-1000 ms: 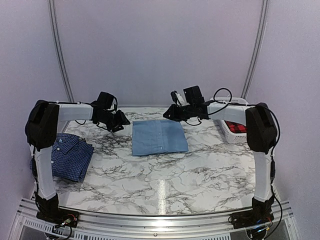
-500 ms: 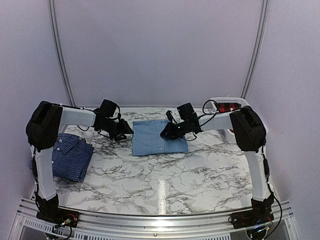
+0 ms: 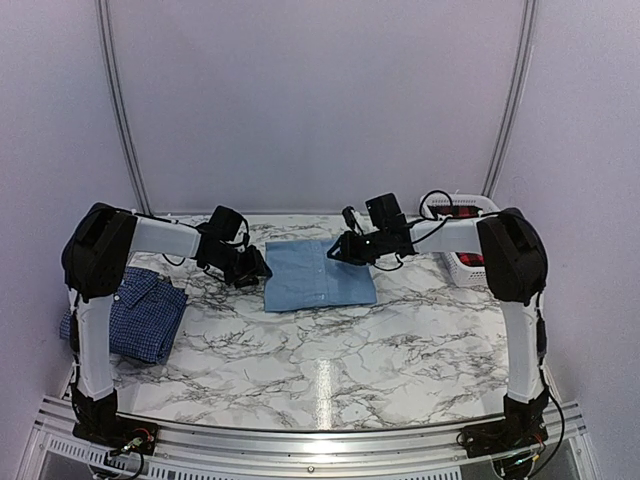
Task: Fold and stack the long sleeve shirts
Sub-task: Adjust the square-folded shirt at the center of the board, then pick up the square-folded shirt from the center of the board.
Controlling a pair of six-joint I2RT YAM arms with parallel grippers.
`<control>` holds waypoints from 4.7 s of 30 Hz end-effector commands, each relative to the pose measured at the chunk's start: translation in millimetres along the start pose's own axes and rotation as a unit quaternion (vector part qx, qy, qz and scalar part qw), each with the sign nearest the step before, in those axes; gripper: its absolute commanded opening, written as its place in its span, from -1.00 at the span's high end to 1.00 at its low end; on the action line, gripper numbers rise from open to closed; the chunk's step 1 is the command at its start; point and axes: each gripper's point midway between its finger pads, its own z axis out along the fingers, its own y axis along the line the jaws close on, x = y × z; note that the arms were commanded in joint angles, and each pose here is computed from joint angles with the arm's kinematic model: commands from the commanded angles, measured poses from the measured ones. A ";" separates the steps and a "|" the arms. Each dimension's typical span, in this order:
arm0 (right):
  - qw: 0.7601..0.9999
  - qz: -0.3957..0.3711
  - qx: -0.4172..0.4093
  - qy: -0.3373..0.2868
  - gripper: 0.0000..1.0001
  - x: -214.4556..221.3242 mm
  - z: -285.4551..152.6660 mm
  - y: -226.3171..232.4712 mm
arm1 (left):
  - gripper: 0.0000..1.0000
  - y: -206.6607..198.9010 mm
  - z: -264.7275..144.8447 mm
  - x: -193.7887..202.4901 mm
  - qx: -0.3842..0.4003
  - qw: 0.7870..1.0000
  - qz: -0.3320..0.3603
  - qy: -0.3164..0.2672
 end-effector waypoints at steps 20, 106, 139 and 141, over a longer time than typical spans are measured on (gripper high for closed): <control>0.998 0.045 0.040 0.004 0.48 5.1 -8.8 -71.9 | 0.18 30.1 12.6 19.6 -0.122 0.992 0.007 -0.013; 0.970 0.034 0.240 0.026 1.00 54.3 -45.4 -120.1 | 0.07 6.2 28.9 19.4 -0.097 0.995 0.020 0.014; 0.991 -0.014 0.127 0.050 0.39 81.1 -33.1 -15.8 | 1.00 71.4 -75.2 -5.1 -0.086 0.995 0.027 0.038; 0.992 -0.019 0.115 0.044 0.39 79.3 -28.3 -1.2 | 1.00 70.7 -79.1 -7.1 -0.083 0.995 0.037 0.047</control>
